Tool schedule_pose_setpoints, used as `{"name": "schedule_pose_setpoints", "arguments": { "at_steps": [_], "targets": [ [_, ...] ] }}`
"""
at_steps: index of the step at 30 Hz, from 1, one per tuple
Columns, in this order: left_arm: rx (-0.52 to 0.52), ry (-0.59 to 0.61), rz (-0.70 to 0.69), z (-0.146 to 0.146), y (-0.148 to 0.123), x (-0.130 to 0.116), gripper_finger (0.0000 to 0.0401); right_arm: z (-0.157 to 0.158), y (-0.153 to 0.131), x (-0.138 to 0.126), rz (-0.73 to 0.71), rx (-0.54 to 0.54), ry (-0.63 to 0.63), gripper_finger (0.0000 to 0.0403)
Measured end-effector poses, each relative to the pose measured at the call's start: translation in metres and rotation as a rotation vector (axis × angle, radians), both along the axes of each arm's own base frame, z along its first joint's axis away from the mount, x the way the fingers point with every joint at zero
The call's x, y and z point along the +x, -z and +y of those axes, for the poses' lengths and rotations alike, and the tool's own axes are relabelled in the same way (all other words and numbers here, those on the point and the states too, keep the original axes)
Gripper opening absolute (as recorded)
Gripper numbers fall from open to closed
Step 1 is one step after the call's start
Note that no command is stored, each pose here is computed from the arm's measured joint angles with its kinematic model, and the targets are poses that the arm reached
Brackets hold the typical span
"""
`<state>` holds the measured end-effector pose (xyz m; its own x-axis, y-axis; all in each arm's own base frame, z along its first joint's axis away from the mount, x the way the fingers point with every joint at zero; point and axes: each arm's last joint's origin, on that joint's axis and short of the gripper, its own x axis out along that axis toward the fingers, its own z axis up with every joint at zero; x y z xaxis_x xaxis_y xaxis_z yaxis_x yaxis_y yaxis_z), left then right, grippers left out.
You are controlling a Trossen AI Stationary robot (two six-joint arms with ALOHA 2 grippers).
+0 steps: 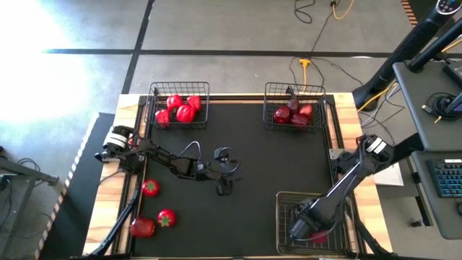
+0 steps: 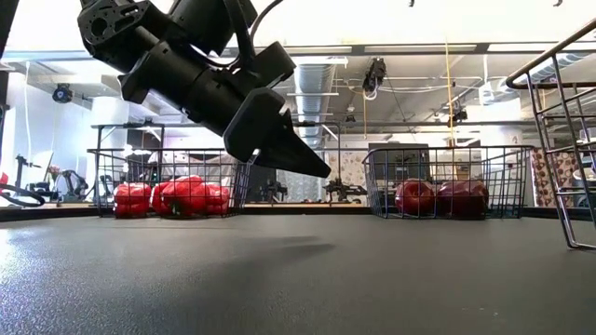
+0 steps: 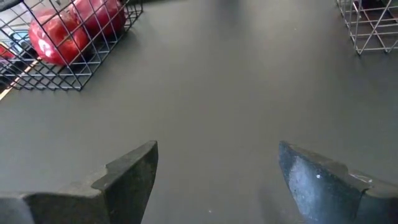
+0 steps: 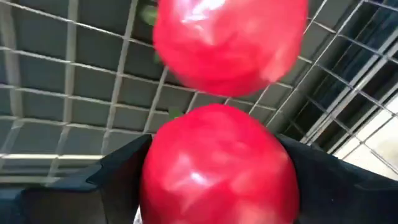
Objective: Sort produce into baskets
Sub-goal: Put the tomato into the gold wire basket
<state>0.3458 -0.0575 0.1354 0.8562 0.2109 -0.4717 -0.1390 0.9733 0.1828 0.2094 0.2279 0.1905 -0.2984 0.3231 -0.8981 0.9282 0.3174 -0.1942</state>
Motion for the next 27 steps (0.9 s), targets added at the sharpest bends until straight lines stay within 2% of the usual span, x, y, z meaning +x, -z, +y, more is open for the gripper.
{"name": "schedule_pose_setpoints", "arguments": {
  "at_steps": [7, 16, 22, 27],
  "targets": [
    [0.006, 0.003, 0.002, 0.0, 0.0, 0.0, 0.0314, -0.001, 0.026, -0.01, 0.171, 0.093, -0.083, 0.0348],
    [-0.003, -0.002, 0.002, 0.0, 0.0, 0.0, 0.0314, -0.009, 0.029, -0.019, 0.217, 0.079, -0.108, 0.0368],
    [-0.01, -0.003, 0.002, -0.001, 0.001, -0.001, 0.0314, -0.016, 0.006, -0.017, 0.239, 0.078, -0.155, 0.0368],
    [0.001, 0.012, 0.006, -0.004, 0.002, -0.003, 0.0314, -0.02, -0.035, -0.006, 0.091, 0.03, -0.157, 0.0368]
  ]
}}
